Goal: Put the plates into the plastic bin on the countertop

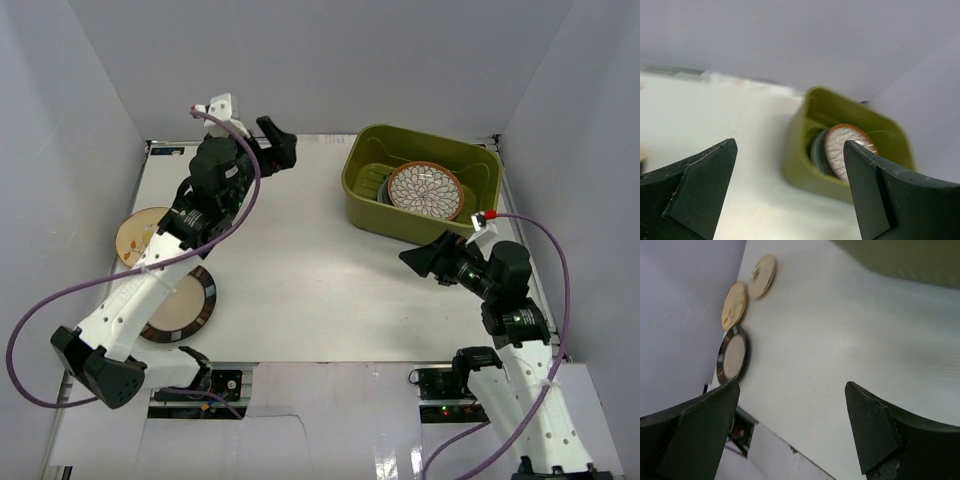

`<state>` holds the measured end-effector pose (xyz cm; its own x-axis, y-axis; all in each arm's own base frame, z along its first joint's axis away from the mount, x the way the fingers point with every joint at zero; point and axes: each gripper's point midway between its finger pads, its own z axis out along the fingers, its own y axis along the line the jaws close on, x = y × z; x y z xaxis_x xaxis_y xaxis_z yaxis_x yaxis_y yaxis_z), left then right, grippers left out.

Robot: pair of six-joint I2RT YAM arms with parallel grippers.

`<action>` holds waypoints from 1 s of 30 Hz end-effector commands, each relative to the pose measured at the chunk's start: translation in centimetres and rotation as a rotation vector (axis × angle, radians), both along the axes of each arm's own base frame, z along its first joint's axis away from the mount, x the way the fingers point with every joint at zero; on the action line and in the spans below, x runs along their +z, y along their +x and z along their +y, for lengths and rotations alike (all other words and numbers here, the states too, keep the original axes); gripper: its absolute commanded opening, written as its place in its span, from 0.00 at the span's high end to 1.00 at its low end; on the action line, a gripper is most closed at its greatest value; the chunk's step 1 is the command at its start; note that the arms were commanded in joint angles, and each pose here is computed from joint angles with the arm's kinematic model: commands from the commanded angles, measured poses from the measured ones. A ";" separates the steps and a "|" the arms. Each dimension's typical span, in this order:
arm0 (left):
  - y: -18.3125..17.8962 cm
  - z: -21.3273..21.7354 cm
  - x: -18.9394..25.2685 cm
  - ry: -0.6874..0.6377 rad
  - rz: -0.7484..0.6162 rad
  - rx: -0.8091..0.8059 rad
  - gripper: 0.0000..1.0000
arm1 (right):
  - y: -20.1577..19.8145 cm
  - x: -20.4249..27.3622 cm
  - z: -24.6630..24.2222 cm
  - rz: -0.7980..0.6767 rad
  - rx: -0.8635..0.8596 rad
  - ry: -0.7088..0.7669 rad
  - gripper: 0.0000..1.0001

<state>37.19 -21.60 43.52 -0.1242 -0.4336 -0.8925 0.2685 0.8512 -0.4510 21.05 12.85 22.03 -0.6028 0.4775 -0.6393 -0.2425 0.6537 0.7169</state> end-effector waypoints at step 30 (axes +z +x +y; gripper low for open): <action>-10.8 36.3 -29.7 -0.203 0.703 1.063 0.03 | -5.2 -10.3 43.5 0.211 0.666 0.076 0.38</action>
